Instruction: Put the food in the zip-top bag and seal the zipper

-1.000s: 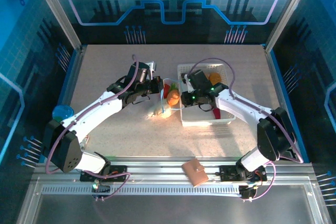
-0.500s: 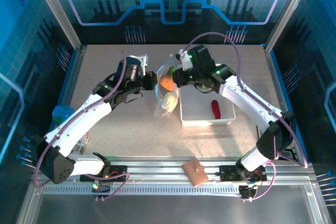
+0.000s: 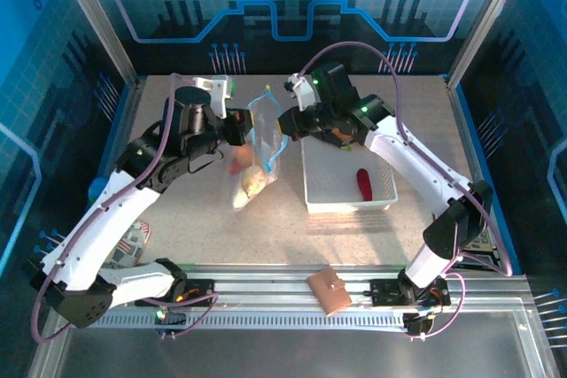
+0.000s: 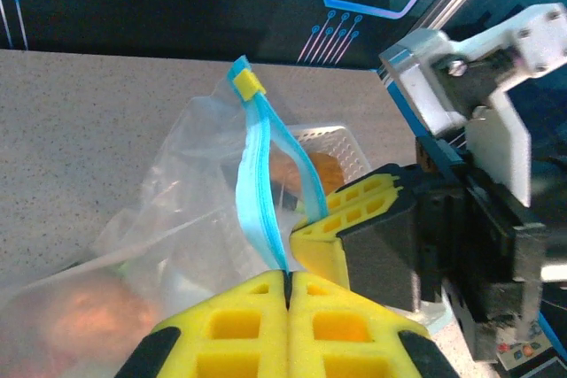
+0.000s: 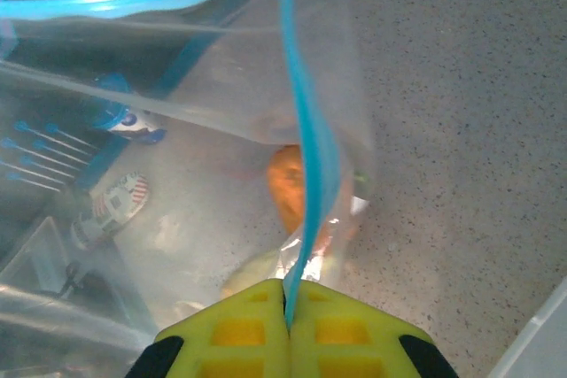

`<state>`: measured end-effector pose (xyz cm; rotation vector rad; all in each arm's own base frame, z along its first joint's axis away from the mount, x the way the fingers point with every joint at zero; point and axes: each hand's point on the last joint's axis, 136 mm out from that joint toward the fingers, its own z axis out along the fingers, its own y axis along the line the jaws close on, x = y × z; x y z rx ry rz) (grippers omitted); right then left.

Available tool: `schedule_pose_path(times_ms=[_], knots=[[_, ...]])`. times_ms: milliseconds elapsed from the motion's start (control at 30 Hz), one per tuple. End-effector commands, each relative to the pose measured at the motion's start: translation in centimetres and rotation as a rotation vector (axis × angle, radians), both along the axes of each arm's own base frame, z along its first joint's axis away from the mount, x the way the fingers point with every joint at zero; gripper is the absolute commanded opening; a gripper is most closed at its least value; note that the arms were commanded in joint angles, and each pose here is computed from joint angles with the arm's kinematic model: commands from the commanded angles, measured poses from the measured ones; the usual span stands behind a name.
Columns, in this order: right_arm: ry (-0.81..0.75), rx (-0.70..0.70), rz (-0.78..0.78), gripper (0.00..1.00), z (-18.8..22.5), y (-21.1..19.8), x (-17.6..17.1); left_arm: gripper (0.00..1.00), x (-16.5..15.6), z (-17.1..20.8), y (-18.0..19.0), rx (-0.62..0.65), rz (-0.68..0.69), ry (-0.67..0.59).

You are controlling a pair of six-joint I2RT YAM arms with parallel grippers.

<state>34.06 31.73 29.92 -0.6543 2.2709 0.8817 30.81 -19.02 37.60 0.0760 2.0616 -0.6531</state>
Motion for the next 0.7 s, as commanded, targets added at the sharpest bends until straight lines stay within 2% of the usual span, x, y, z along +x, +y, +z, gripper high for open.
schedule_pose_path(times_ms=[0, 300, 467, 567, 667], knots=[[0.058, -0.042, -0.021, 0.05, -2.4, -1.5, 0.9, 0.00, 0.6, -0.3, -0.4, 0.024, -0.006, -0.013], [0.149, -0.140, -0.086, 0.05, -8.1, -3.9, 2.3, 0.00, 4.2, -7.2, -3.7, 0.056, -0.041, 0.116], [0.157, -0.181, -0.115, 0.06, -9.4, -5.1, 2.6, 0.00, 5.2, -9.3, -4.5, 0.063, -0.046, 0.162], [0.144, -0.188, -0.138, 0.13, -9.4, -6.0, 2.9, 0.00, 5.3, -9.6, -4.6, 0.068, -0.045, 0.165], [0.129, -0.186, -0.164, 0.31, -9.0, -6.9, 3.0, 0.00, 5.3, -9.5, -4.5, 0.069, -0.042, 0.159]])
